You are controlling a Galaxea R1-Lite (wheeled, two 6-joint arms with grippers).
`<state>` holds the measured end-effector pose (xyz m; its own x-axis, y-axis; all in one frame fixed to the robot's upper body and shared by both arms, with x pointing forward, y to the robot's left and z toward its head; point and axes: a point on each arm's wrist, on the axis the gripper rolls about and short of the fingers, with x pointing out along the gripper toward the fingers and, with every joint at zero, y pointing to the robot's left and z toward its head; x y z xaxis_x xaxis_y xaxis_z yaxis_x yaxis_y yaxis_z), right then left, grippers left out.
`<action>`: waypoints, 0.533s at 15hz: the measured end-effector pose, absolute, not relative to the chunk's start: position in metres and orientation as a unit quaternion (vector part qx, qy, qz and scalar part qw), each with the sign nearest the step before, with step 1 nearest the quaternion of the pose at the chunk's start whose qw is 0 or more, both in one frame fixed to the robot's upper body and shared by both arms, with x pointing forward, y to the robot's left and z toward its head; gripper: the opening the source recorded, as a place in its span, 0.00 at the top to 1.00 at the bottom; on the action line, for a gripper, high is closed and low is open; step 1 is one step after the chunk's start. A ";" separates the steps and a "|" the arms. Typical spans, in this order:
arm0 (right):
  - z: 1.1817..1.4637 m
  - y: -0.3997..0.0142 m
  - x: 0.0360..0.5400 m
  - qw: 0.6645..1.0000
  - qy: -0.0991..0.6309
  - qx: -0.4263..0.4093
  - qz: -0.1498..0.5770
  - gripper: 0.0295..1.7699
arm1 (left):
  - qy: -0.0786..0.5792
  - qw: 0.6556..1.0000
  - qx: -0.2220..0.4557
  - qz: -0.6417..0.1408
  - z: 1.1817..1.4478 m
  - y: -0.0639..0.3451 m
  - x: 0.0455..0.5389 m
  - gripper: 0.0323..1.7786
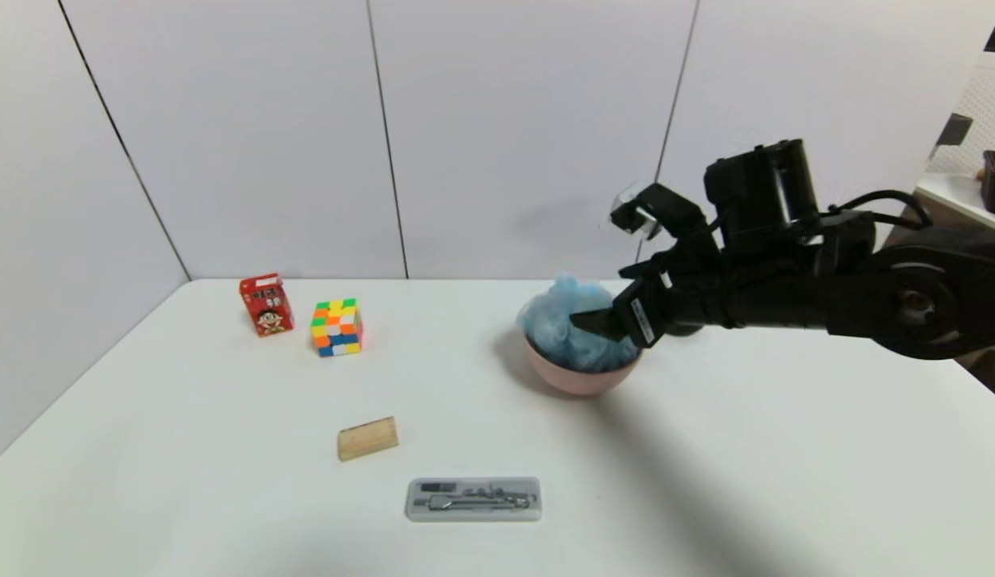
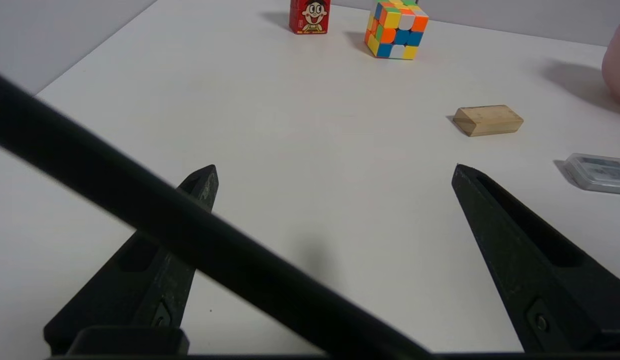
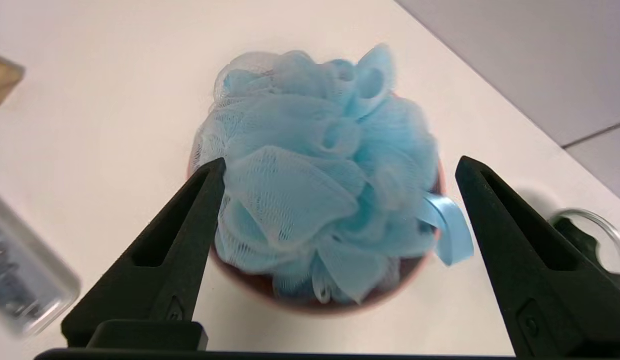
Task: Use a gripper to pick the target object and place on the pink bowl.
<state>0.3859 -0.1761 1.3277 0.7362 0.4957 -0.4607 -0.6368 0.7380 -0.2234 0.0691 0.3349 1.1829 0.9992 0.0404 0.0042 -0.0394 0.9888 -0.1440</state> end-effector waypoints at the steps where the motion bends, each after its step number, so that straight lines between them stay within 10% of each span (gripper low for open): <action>1: 1.334 -0.181 0.376 0.914 0.186 -0.186 0.310 0.09 | -0.004 0.997 -0.073 0.020 1.183 0.335 0.069 0.05; 8: 1.372 -0.240 0.303 0.942 0.135 -0.156 0.266 0.06 | -0.004 0.997 -0.072 0.020 1.183 0.335 0.069 0.05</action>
